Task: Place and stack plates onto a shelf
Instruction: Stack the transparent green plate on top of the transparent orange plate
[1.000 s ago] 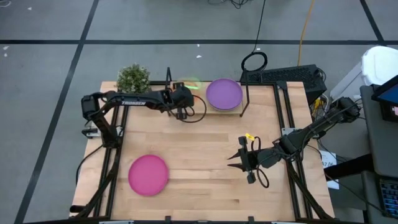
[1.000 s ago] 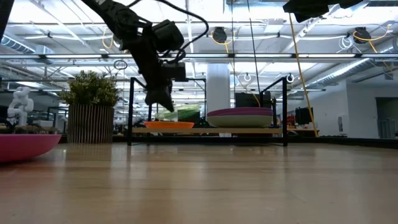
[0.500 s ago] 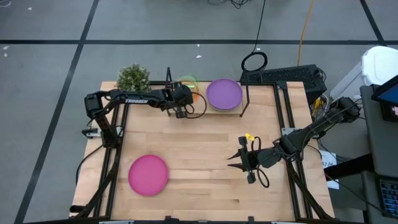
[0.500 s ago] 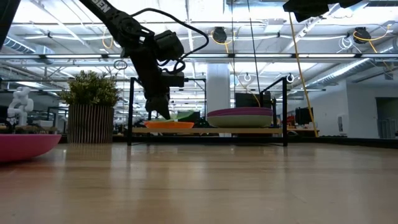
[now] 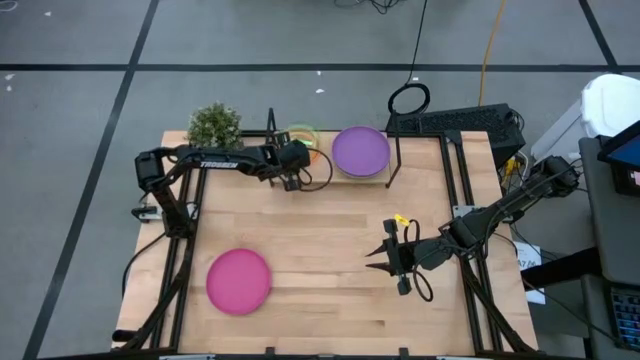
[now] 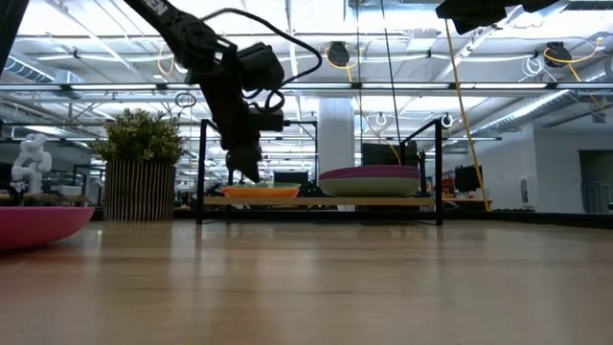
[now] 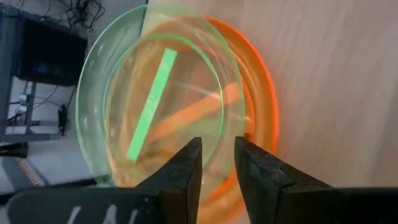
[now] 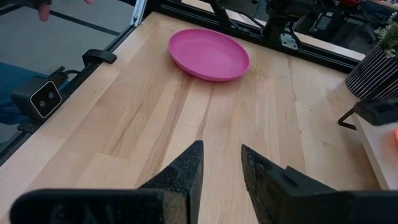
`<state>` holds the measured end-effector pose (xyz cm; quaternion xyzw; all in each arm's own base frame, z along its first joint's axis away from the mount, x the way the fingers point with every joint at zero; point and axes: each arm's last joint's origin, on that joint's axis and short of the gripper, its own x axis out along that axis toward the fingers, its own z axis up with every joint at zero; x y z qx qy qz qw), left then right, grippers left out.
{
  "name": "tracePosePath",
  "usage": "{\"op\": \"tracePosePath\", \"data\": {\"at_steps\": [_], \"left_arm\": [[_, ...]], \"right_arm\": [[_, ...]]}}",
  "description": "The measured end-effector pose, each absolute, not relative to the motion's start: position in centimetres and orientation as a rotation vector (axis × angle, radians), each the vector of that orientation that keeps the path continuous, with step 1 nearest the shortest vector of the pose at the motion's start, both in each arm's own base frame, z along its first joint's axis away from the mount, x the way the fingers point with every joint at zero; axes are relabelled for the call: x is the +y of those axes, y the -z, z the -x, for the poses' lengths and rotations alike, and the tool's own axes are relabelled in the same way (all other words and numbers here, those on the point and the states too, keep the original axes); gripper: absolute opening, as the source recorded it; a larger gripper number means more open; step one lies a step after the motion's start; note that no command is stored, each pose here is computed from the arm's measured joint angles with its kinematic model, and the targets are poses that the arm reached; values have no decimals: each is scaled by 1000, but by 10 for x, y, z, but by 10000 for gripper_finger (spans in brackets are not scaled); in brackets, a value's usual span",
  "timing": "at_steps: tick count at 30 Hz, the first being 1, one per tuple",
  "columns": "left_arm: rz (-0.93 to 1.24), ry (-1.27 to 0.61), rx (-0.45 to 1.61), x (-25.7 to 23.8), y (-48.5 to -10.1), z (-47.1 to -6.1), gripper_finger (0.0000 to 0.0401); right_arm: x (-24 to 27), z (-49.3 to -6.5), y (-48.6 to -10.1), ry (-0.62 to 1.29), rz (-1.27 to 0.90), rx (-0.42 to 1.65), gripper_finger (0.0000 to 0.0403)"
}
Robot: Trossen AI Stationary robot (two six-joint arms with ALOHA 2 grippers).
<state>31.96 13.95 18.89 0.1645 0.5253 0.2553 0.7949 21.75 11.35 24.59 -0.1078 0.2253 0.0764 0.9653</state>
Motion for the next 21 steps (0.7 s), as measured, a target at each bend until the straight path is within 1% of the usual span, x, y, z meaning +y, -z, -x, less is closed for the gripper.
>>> {"op": "tracePosePath", "data": {"at_steps": [5, 7, 12, 15, 19, 21], "left_arm": [[-374, -564, 1133, 110, -206, -316, 103], [-365, -555, 1093, 96, -215, -316, 104], [-267, -545, 1018, 61, -236, -308, 104], [-191, -481, 1061, 39, -242, -296, 104], [-57, -372, 1178, 3, -242, -278, 104], [-31, -329, 1238, -18, -241, -270, 104]], "right_arm": [[114, -217, -246, -155, 220, 456, 91], [113, -217, -246, -156, 222, 456, 91], [114, -217, -246, -154, 214, 456, 91], [114, -217, -246, -151, 198, 457, 91], [114, -217, -246, -148, 187, 457, 91], [114, -217, -246, -148, 185, 458, 91]]}}
